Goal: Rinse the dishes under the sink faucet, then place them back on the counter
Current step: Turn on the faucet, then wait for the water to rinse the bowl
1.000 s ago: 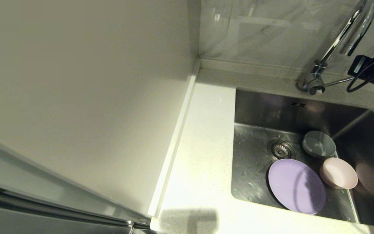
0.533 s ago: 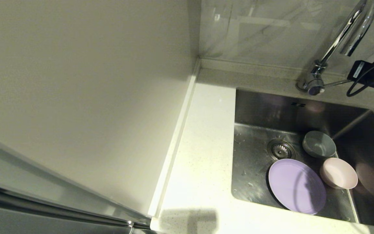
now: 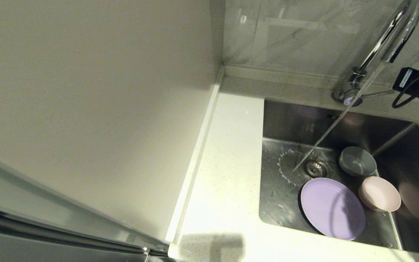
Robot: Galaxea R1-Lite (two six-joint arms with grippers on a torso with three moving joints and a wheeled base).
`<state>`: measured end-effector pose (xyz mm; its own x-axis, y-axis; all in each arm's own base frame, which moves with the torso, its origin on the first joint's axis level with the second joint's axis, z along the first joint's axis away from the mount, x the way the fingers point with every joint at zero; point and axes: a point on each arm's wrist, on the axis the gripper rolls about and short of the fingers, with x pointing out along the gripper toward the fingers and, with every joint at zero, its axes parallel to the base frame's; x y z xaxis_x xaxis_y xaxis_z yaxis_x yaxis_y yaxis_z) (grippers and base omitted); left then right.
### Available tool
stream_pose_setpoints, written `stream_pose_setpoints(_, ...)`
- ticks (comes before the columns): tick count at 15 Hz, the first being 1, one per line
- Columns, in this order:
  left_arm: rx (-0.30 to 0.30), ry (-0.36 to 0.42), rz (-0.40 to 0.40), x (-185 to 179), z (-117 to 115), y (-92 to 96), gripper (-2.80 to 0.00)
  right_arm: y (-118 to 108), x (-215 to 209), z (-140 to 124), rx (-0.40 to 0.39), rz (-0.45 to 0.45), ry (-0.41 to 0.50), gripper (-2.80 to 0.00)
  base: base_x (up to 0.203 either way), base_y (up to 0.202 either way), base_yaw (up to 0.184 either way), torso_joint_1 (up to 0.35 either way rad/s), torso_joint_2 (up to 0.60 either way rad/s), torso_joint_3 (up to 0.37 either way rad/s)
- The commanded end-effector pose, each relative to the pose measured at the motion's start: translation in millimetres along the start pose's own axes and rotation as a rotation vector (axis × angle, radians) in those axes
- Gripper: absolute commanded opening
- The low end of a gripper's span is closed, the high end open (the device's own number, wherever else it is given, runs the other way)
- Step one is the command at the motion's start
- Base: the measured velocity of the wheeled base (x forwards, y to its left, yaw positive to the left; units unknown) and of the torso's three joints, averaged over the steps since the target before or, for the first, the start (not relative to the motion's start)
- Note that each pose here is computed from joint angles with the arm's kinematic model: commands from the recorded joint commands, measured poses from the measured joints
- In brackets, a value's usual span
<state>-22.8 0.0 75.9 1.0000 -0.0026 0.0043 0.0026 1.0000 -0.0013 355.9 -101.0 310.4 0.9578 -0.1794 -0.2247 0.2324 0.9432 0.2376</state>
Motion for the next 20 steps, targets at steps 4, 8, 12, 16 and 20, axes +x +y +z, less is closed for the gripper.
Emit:
stream_pose_setpoints(4,0.0,0.003,0.0,0,-1,0.0,-2.8,16,-59,46,-0.023,0.027,-0.127,-2.8,0.0,0.0,0.0,0.0,0.0,0.0)
stream_pose_setpoints(8,0.0,0.003,0.0,0,-1,0.0,-2.8,14,-140,41,-0.096,-0.021,-0.128,-2.8,0.0,0.0,0.0,0.0,0.0,0.0)
stream_pose_setpoints(12,0.0,0.003,0.0,0,-1,0.0,-2.8,5,-229,-10,-0.182,-0.191,-0.033,-2.8,0.0,0.0,0.0,0.0,0.0,0.0)
stream_pose_setpoints(16,0.0,0.003,0.0,0,-1,0.0,-2.8,4,-287,-76,-0.223,-0.263,0.024,-2.8,0.0,0.0,0.0,0.0,0.0,0.0)
stream_pose_setpoints(20,0.0,0.003,0.0,0,-1,0.0,-2.8,-1,-338,-130,-0.261,-0.117,-0.03,-2.8,0.0,0.0,0.0,0.0,0.0,0.0)
